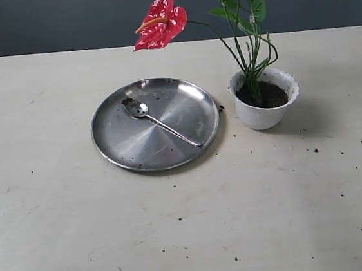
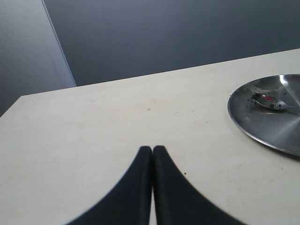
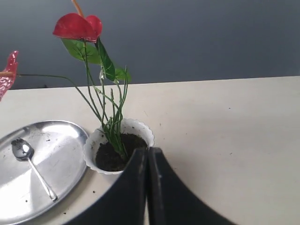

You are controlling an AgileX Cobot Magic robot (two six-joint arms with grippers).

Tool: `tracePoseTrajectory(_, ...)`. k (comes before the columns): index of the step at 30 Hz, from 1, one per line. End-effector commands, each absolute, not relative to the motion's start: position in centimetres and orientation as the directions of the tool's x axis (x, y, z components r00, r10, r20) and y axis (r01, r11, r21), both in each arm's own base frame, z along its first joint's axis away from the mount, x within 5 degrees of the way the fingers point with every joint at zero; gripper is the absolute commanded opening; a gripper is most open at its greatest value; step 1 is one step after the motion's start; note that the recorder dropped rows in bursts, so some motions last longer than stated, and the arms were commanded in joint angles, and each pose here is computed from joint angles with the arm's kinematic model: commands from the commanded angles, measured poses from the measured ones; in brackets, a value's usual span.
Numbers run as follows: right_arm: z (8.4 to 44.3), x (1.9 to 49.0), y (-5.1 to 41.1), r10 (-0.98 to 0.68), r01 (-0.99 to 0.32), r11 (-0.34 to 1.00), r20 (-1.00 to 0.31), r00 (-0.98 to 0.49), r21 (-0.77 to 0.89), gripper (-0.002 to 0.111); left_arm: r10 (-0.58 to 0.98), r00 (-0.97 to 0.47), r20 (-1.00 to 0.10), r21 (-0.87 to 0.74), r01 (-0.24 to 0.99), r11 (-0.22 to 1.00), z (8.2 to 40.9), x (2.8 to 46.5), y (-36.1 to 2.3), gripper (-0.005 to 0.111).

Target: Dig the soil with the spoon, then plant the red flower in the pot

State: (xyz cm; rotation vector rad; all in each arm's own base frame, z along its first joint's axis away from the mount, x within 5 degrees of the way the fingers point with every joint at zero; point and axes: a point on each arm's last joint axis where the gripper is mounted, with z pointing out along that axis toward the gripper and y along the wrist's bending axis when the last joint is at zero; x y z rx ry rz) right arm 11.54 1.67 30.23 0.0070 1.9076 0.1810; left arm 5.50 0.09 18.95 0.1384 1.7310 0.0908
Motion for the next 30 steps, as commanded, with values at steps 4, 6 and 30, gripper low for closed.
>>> tracePoseTrajectory(4, 30.2, 11.3, 1.6, 0.095, -0.082, 0.988, -0.938, -0.333, 0.129, -0.001, 0.140, -0.155, -0.978, 0.135, 0.044, 0.990, 19.1, 5.5, 0.1, 0.002)
tracePoseTrajectory(6, 30.2, 11.3, 1.9, 0.086, -0.106, 0.986, -0.938, -0.335, 0.128, -0.001, 0.140, -0.155, -0.978, 0.135, 0.044, 0.990, 19.1, 5.5, 0.1, 0.002)
tracePoseTrajectory(30, 26.2, 6.5, 0.4, 0.139, -0.067, 0.987, -0.988, -0.060, 0.143, -0.001, 0.140, -0.155, -0.978, 0.135, 0.044, 0.990, 19.1, 5.5, 0.1, 0.002)
